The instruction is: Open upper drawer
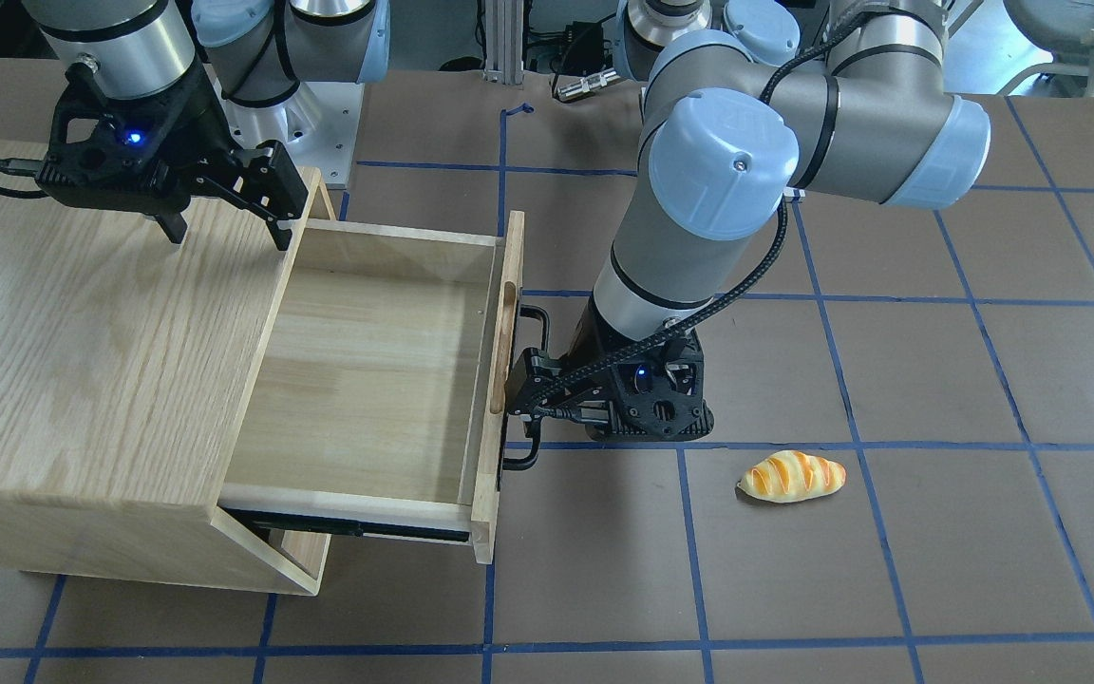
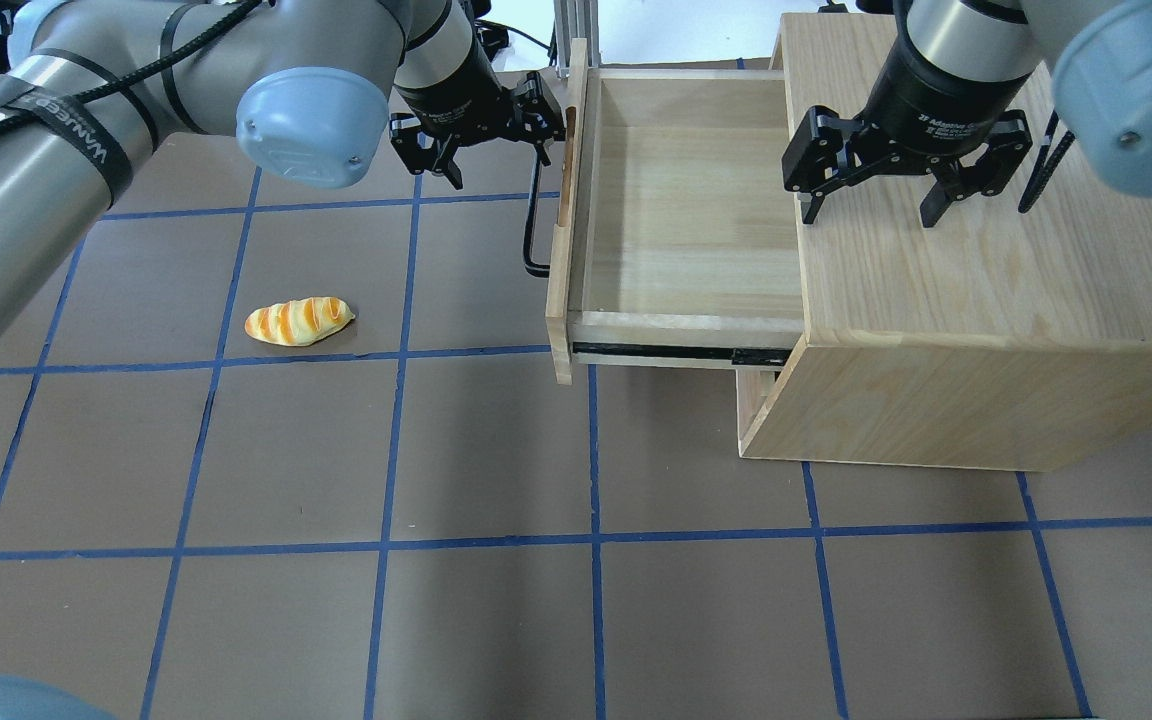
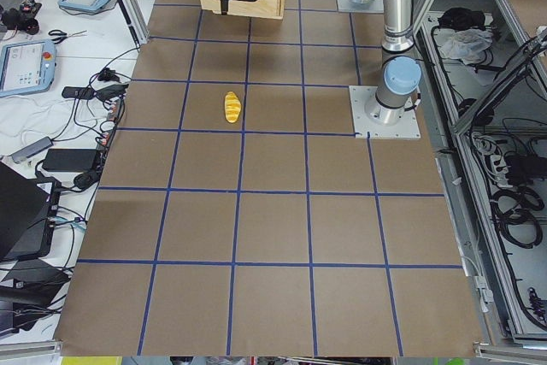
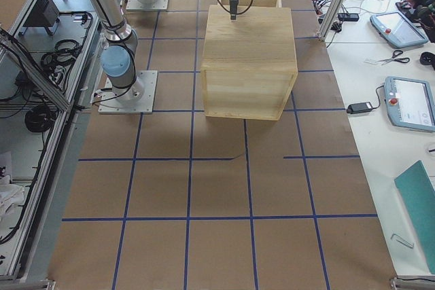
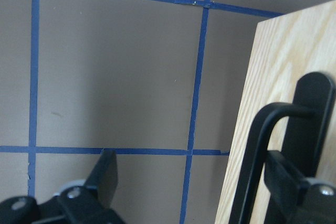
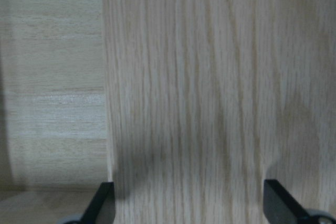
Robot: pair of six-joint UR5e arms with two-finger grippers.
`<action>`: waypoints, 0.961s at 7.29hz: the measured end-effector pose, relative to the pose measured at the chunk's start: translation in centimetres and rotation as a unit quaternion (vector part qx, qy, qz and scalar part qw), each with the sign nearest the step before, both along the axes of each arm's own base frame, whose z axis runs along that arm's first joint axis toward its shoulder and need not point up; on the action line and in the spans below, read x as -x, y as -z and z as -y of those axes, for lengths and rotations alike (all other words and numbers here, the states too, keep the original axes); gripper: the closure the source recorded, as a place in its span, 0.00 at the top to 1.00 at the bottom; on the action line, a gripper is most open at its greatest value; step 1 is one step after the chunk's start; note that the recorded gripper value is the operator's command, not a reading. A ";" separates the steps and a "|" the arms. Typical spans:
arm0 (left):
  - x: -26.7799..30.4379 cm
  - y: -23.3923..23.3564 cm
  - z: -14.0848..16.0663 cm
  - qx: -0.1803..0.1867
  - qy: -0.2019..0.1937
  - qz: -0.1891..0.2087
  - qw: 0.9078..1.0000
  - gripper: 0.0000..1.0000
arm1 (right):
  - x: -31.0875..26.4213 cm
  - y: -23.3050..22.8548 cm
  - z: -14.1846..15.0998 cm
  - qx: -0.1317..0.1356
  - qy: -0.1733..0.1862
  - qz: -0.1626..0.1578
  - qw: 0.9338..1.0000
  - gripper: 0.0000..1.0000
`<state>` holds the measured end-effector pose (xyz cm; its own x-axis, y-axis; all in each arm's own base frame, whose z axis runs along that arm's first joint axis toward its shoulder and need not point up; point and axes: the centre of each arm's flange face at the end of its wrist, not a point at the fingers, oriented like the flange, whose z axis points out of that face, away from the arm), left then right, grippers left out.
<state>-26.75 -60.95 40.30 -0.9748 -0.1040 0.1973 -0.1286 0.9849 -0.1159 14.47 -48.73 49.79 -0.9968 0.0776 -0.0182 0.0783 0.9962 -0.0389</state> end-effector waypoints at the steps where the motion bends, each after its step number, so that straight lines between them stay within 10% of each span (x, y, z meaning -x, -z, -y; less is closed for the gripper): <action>1: -0.2 -0.2 0.0 0.001 -0.002 0.000 1.000 1.00 | 0.0 0.0 0.0 0.000 0.000 0.000 1.000 1.00; 7: -6.5 -6.1 -1.4 -0.004 -0.043 0.039 0.998 1.00 | 0.0 0.0 0.0 0.000 0.000 0.000 1.000 1.00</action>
<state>-20.26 -59.51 46.42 -0.9744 -0.1903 0.1199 -0.2045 0.9714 -0.1203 14.47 -48.73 49.78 -0.9968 0.0776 -0.0184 0.0783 0.9962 -0.0388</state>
